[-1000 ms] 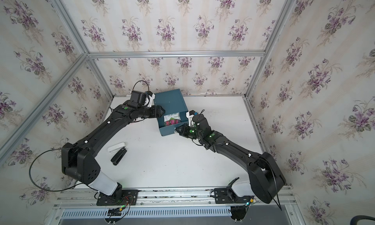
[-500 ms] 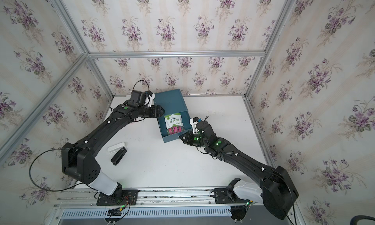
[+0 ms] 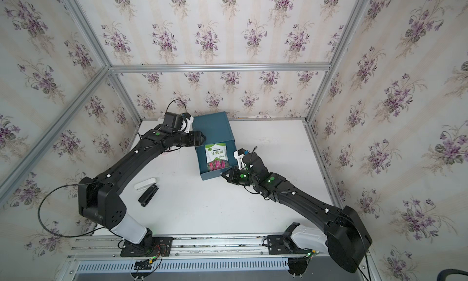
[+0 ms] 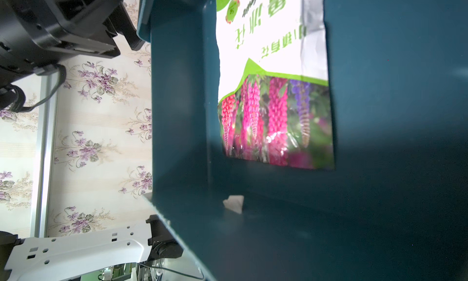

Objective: Take the seed bags out of the drawer
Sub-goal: Open the drawer in the storage box, then pick up the seed packet from the drawer.

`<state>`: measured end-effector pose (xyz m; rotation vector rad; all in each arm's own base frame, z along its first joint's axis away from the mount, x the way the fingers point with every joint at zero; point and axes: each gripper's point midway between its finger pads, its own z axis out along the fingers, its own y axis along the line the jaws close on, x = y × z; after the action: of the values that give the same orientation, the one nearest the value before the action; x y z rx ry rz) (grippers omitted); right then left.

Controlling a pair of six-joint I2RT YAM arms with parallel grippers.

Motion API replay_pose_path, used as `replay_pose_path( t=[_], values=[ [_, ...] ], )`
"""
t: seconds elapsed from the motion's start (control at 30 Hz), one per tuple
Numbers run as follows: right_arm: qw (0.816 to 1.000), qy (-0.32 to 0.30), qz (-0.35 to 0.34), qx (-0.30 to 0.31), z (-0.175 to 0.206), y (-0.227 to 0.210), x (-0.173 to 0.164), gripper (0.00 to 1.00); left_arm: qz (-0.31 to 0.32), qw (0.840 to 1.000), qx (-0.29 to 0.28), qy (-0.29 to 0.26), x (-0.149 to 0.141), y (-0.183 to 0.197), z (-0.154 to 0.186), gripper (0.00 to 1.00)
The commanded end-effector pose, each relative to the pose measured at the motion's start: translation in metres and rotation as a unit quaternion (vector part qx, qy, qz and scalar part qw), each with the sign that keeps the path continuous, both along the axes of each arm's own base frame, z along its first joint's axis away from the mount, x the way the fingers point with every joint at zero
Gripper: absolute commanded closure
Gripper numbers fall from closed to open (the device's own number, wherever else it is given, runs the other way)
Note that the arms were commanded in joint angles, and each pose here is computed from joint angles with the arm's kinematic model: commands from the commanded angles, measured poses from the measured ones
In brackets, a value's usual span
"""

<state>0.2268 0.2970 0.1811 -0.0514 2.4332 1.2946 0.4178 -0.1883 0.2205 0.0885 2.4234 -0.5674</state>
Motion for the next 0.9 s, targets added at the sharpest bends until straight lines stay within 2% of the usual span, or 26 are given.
replay_pose_path(
  t=[0.0, 0.57, 0.6, 0.7, 0.77, 0.87],
  values=[
    [0.999, 0.028, 0.018, -0.022, -0.014, -0.003, -0.013, 1.00, 0.004, 0.999, 0.028, 0.026, -0.007, 0.008, -0.015, 0.16],
    [0.998, 0.038, 0.029, -0.038, -0.014, -0.007, -0.021, 1.00, 0.004, 0.999, 0.026, 0.030, -0.001, 0.005, -0.018, 0.16],
    [0.998, 0.040, 0.032, -0.041, -0.016, -0.006, -0.022, 0.96, 0.005, 0.999, 0.026, 0.032, -0.001, 0.005, -0.018, 0.16],
    [0.998, 0.037, 0.035, -0.049, -0.013, -0.006, -0.019, 0.69, 0.005, 0.999, 0.027, 0.031, -0.001, 0.006, -0.017, 0.16],
    [0.998, 0.030, 0.034, -0.054, -0.007, -0.007, -0.018, 0.57, 0.003, 0.999, 0.029, 0.030, -0.001, 0.005, -0.016, 0.16],
    [0.997, 0.023, 0.033, -0.067, 0.002, -0.011, -0.018, 0.47, 0.003, 0.999, 0.029, 0.030, -0.001, 0.006, -0.015, 0.16]
  ],
)
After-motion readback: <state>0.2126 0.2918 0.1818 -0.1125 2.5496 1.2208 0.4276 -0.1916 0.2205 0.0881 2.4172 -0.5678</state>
